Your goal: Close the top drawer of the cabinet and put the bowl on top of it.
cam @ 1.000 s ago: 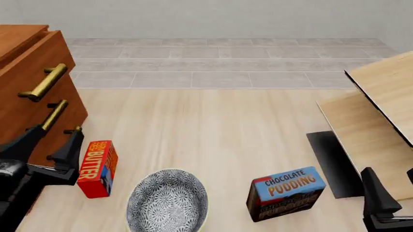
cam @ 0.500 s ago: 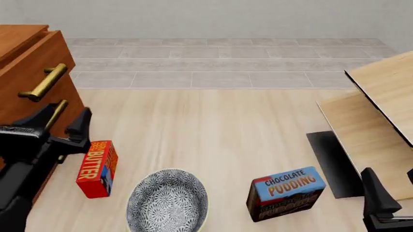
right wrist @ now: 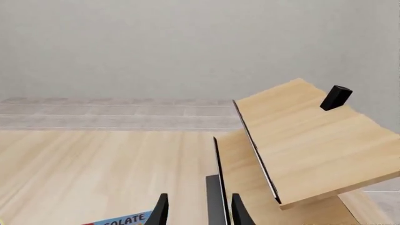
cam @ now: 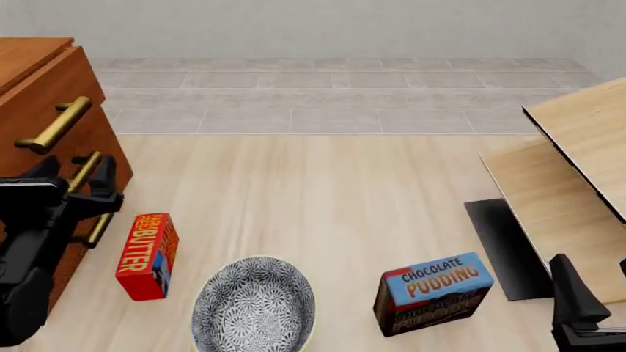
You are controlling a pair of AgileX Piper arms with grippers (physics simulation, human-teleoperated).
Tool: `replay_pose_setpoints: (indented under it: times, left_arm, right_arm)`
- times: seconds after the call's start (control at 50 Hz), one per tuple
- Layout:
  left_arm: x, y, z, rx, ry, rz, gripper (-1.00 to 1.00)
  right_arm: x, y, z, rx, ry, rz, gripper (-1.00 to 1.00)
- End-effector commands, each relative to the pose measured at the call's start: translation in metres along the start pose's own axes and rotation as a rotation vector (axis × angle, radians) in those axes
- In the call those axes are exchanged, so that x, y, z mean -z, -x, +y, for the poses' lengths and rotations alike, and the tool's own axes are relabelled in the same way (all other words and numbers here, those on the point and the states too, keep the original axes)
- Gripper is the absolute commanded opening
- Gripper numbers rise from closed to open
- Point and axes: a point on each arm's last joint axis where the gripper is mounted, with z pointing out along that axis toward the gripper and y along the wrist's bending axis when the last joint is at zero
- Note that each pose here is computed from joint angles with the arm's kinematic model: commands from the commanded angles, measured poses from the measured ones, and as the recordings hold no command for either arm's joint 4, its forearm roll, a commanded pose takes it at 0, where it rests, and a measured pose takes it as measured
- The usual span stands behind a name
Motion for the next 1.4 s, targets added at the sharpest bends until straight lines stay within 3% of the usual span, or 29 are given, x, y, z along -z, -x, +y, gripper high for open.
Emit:
replay_pose_setpoints:
  times: [0.02, 0.32, 0.78, 1.0, 1.14, 1.4]
  left_arm:
    - [-0.007, -0.006, 0.027, -0.003, 0.117, 0.014, 1.0]
    - [-0.005, -0.005, 0.047, -0.015, 0.203, 0.007, 1.0]
    - [0.006, 0.0, 0.054, -0.056, 0.245, -0.014, 1.0]
    - [0.021, 0.022, 0.021, 0.005, 0.103, -0.022, 1.0]
    - [0.036, 0.038, -0.005, 0.053, -0.033, -0.018, 1.0]
    - [0.064, 0.061, -0.023, 0.078, -0.161, -0.037, 1.0]
  right_arm:
    - [0.0, 0.0, 0.0, -0.006, -0.005, 0.001, 1.0]
    - [0.0, 0.0, 0.0, -0.01, -0.006, 0.001, 1.0]
    - [0.0, 0.001, 0.0, -0.01, -0.006, 0.0, 1.0]
    - [0.0, 0.0, 0.0, -0.011, -0.005, 0.0, 1.0]
    - [0.0, 0.0, 0.0, -0.013, -0.003, 0.001, 1.0]
    - [0.0, 0.0, 0.0, -0.015, 0.003, 0.004, 1.0]
